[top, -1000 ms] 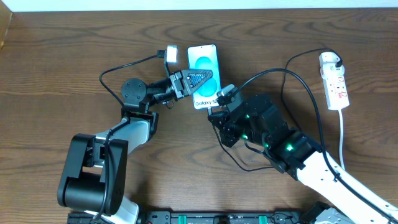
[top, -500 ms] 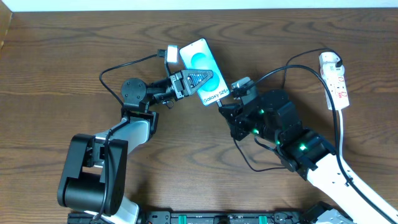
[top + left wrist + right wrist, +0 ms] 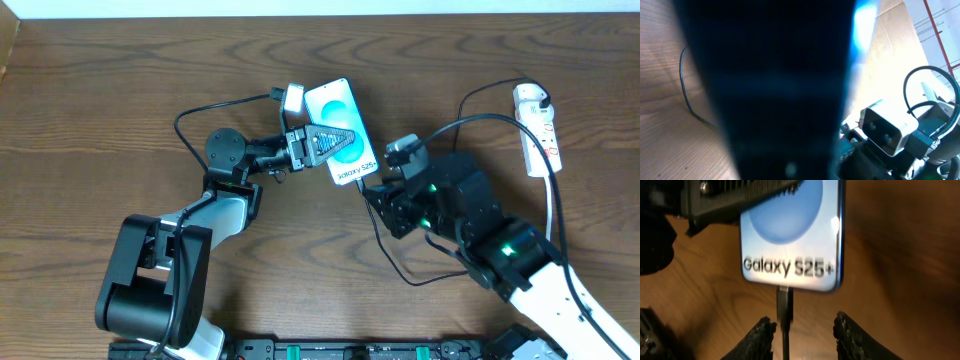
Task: Plug charger to phone and switch on socket
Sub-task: 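Hold the plugged phone with the left gripper and release the right gripper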
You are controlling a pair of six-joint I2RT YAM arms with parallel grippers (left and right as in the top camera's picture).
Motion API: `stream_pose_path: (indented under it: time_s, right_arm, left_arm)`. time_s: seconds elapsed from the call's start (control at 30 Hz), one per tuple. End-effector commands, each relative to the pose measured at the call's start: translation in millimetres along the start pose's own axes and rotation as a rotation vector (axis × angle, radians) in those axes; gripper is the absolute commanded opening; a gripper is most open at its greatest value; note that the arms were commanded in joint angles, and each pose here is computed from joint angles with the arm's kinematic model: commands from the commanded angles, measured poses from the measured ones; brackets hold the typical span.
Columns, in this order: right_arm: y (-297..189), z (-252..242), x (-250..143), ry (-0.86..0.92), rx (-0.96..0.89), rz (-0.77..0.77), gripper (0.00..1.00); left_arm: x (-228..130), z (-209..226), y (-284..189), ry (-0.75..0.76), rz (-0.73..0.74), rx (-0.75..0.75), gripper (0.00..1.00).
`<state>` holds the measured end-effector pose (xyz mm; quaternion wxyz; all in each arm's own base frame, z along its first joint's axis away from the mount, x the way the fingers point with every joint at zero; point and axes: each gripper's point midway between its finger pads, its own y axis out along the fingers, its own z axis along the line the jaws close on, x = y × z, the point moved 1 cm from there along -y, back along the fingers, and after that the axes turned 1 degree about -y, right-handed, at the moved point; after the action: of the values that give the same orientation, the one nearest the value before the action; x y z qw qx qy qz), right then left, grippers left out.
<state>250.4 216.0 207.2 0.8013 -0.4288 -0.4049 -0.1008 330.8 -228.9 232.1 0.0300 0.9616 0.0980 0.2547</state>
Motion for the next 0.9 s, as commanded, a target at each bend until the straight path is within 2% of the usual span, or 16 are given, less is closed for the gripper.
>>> stream_pose_path:
  time_s: [0.0,0.13,0.33,0.57,0.7,0.87]
  right_arm:
    - [-11.0,11.4,5.5,-0.036,0.013,-0.015,0.38]
    - [-1.5,16.7,-9.0,-0.065,-0.015,0.042,0.38]
    - [20.7,4.1,-15.9,-0.108,-0.154,0.067,0.36]
    - [28.9,-0.1,0.9,-0.114,-0.198,-0.006,0.19]
    - [29.3,4.6,14.6,-0.113,-0.181,-0.066,0.03]
    - [28.9,8.2,24.8,-0.113,-0.168,-0.110,0.01]
  left_arm:
    - [8.3,-2.2,0.3,0.044,-0.045,0.005,0.07]
    - [13.4,-0.9,0.0,0.043,-0.076,0.013,0.07]
    - [13.9,-0.9,0.0,0.032,-0.079,0.013,0.07]
    - [11.9,-1.2,0.1,0.031,-0.067,0.010,0.08]
    - [11.4,-1.4,0.2,0.031,-0.064,0.010,0.07]
    - [10.0,-1.9,0.6,0.028,-0.056,0.007,0.07]
